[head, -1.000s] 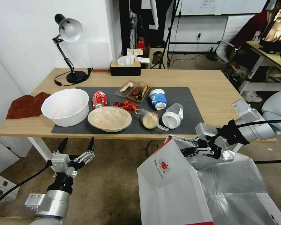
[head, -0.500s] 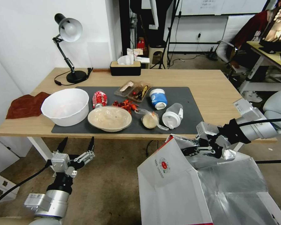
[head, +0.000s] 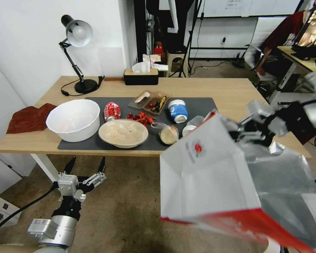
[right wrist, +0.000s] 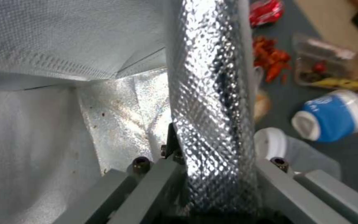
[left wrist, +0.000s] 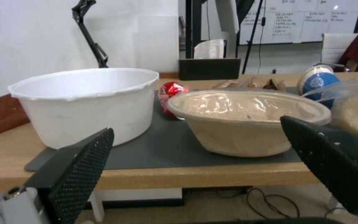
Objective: Pick up the food delivery bag from the floor and place it on the table.
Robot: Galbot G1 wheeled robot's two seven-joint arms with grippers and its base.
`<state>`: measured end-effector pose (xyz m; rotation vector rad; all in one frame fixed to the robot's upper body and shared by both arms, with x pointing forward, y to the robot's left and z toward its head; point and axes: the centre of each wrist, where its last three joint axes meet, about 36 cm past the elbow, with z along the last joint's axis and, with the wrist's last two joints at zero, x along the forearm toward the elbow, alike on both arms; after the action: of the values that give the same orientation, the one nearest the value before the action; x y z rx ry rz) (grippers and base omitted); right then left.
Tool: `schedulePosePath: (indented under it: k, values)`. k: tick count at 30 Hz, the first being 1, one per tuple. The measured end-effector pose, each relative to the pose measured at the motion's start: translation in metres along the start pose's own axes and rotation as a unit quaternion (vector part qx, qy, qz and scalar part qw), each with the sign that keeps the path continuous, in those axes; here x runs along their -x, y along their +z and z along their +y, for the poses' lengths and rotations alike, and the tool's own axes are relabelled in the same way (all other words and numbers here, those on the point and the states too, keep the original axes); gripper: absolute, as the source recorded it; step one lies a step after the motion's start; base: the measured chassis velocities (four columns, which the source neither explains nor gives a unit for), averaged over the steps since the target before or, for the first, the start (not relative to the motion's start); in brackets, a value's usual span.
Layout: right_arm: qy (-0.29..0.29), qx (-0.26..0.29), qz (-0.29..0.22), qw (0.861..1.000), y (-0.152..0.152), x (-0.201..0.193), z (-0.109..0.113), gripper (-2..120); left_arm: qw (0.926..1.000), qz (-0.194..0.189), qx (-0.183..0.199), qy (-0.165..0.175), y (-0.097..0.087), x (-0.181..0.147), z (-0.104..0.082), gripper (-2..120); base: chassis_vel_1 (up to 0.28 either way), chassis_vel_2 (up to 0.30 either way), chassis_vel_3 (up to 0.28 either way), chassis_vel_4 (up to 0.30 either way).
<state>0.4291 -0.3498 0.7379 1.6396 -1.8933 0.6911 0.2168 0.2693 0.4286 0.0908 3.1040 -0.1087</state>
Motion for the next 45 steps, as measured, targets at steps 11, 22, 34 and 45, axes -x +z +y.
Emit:
schedulePosePath:
  k: [11,22,34,45]
  values:
    - [0.072,0.02,-0.069,0.995,-0.008,-0.07,-0.012,0,1.0,0.007,0.006,0.003,-0.002,-0.008,-0.001,100,0.0,0.0,0.0,0.0]
    - [0.18,0.051,-0.117,0.975,-0.002,-0.141,-0.02,0,0.9999,0.007,0.008,0.011,-0.016,-0.021,-0.016,100,0.0,0.0,0.0,0.0]
    - [0.273,0.104,-0.098,0.951,0.031,-0.191,-0.022,0,0.9998,0.009,0.014,0.014,-0.031,-0.036,-0.031,100,0.0,0.0,0.0,0.0]
    - [0.341,0.179,-0.074,0.92,0.079,-0.221,-0.04,0,0.9998,0.007,0.012,0.015,-0.036,-0.039,-0.038,100,0.0,0.0,0.0,0.0]
